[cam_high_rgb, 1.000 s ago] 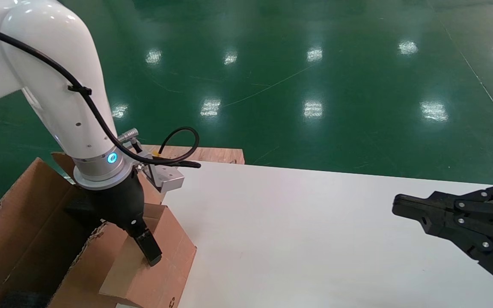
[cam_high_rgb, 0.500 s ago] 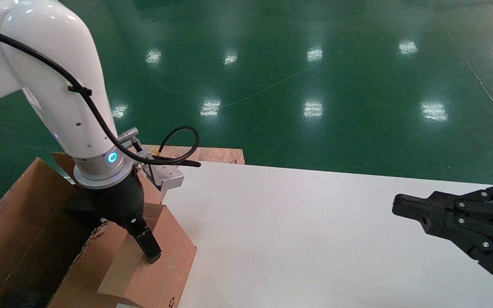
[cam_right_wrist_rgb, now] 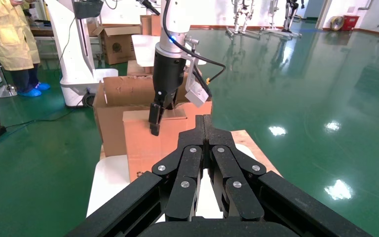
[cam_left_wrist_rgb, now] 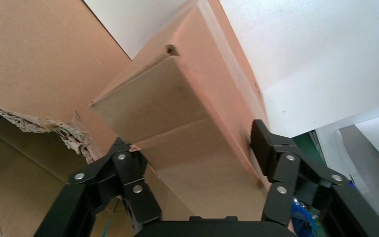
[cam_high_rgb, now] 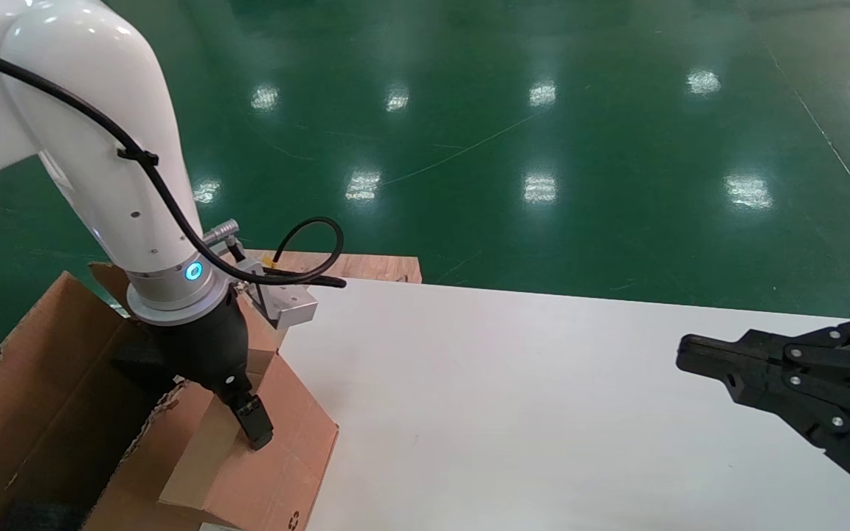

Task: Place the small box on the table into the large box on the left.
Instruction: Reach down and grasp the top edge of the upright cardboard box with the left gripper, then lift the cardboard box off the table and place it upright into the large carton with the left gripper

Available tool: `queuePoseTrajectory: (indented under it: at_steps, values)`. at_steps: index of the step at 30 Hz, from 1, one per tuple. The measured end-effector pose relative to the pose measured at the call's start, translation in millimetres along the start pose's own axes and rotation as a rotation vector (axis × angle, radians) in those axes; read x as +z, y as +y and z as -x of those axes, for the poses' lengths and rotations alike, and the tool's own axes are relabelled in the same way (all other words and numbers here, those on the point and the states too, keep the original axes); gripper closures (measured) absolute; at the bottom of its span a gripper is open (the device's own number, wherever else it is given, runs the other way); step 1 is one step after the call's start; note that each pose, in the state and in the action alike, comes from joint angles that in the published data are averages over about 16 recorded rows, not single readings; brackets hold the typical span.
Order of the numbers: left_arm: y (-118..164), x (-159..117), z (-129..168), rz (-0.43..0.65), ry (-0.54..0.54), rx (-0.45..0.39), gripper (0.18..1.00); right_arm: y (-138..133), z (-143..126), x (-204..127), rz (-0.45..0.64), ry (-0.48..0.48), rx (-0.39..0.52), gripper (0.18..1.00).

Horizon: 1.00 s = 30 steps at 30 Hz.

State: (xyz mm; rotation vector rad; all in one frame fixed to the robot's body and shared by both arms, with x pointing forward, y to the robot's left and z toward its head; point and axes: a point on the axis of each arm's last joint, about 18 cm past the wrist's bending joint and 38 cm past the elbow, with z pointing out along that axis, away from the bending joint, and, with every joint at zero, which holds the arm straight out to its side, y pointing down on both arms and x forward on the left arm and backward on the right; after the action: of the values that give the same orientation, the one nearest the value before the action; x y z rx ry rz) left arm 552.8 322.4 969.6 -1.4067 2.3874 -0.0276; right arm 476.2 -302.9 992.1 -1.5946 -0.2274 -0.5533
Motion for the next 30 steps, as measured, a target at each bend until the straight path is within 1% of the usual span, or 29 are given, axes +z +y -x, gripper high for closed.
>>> queuePoseTrajectory:
  at_steps: [6, 11, 16, 18, 23, 27, 30]
  values:
    - [-0.2, -0.1, 0.4, -0.002, -0.002, -0.001, 0.472, 0.0, 0.0, 0.0, 0.0, 0.0, 0.0, 0.988]
    - [-1.3, -2.1, 2.0, -0.011, -0.012, -0.005, 0.596, 0.0, 0.0, 0.0, 0.0, 0.0, 0.0, 0.988]
    - [-4.8, -8.9, 5.2, -0.044, -0.031, -0.009, 0.704, 0.0, -0.1, 0.0, 0.0, 0.0, 0.0, 0.985]
    - [-7.9, -14.7, 7.5, -0.07, -0.044, -0.012, 0.731, 0.0, -0.1, 0.0, 0.0, 0.0, 0.0, 0.982]
    - [-22.0, -42.2, 17.9, -0.189, -0.094, -0.029, 0.791, 0.0, -0.1, 0.0, 0.0, 0.0, 0.0, 0.964]
    - [-35.2, -76.8, 31.2, -0.322, -0.153, -0.055, 0.81, 0.0, -0.1, 0.0, 0.0, 0.0, 0.0, 0.941]
    - [-41.2, -107.2, 44.7, -0.427, -0.204, -0.079, 0.816, 0.0, -0.1, 0.0, 0.0, 0.0, 0.0, 0.904]
